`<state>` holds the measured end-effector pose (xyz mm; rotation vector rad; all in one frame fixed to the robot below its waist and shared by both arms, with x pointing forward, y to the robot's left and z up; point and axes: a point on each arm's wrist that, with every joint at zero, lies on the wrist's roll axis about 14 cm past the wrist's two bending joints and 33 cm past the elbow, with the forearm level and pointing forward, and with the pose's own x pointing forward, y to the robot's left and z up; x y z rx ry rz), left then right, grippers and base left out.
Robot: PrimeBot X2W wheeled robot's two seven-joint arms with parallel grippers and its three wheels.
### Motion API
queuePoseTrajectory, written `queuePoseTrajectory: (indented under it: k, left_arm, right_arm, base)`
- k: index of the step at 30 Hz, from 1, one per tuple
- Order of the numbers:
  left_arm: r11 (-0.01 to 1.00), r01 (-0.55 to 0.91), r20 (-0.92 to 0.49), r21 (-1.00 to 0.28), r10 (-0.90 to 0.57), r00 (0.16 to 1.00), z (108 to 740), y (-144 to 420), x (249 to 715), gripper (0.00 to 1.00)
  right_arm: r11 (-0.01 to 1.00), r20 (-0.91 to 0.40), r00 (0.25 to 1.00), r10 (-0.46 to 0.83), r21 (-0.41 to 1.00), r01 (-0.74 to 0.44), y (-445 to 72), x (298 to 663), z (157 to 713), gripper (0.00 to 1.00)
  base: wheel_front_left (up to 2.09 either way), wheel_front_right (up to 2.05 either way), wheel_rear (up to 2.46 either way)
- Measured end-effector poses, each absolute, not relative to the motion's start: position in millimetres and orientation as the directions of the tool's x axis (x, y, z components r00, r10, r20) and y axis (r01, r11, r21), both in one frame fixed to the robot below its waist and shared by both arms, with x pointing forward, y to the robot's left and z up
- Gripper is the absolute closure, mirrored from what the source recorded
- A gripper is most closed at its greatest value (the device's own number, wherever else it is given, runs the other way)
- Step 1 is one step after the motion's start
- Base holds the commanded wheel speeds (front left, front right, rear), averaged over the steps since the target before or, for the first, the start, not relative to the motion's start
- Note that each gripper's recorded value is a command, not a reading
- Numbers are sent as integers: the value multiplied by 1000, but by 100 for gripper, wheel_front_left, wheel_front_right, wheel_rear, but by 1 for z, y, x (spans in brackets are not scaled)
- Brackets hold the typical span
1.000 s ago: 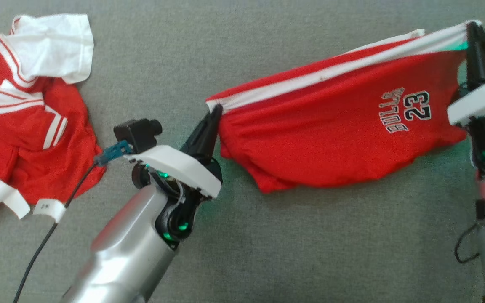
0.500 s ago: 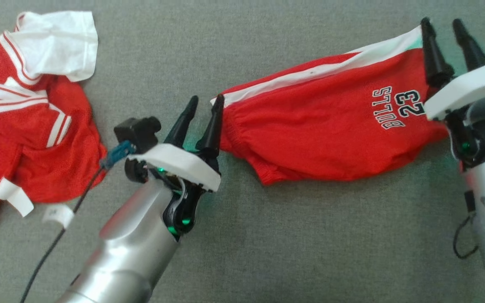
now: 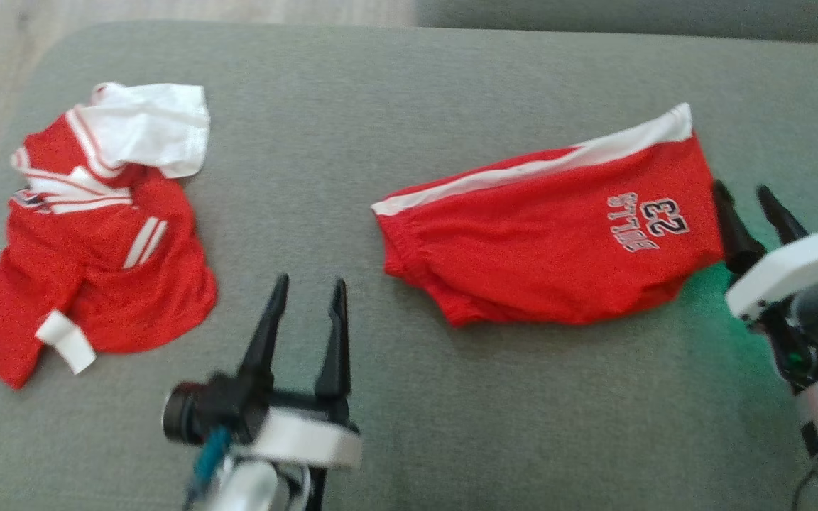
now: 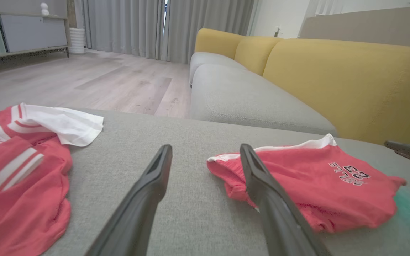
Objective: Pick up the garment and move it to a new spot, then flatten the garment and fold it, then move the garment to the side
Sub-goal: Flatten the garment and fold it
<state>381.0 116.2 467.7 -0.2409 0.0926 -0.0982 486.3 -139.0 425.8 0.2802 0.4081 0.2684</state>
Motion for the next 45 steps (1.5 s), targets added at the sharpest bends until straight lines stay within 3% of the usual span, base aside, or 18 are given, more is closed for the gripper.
queuePoseTrajectory:
  k: [9, 14, 18, 19, 20, 22, 32, 45]
  left_arm:
    - [995, -10, -10, -103, 9, 1000, 488, 140, 341, 0]
    - [994, -47, -15, -96, 46, 999, 488, 146, 335, 0]
    - [993, -69, -25, -94, 67, 997, 486, 152, 333, 0]
    - [993, -72, -26, -90, 70, 997, 485, 153, 333, 0]
    - [993, -73, -25, -91, 71, 997, 485, 153, 333, 0]
    - [993, -76, -23, -91, 74, 997, 486, 154, 335, 0]
    - [995, 10, -13, -102, -12, 1000, 485, 132, 347, 0]
    - [981, 156, -34, -119, -161, 986, 474, 90, 363, 0]
  right_arm:
    - [965, -484, 849, 213, 239, -106, -158, 504, 388, 0]
    - [975, -514, 834, 201, 189, -119, -150, 526, 381, 0]
    - [979, -588, 784, 197, 160, -126, -145, 520, 356, 0]
    - [979, -593, 781, 196, 157, -126, -145, 520, 355, 20]
    - [980, -595, 780, 194, 158, -123, -145, 521, 355, 53]
    - [976, -594, 778, 203, 183, -114, -139, 522, 357, 100]
    - [969, -559, 805, 198, 236, -75, -149, 511, 369, 100]
    - [982, -495, 868, -32, 145, 119, -267, 490, 404, 100]
  base:
    - [0, 0, 0]
    - [0, 0, 0]
    - [0, 0, 0]
    - [0, 0, 0]
    - [0, 0, 0]
    - [0, 0, 0]
    - [0, 0, 0]
    - [0, 0, 0]
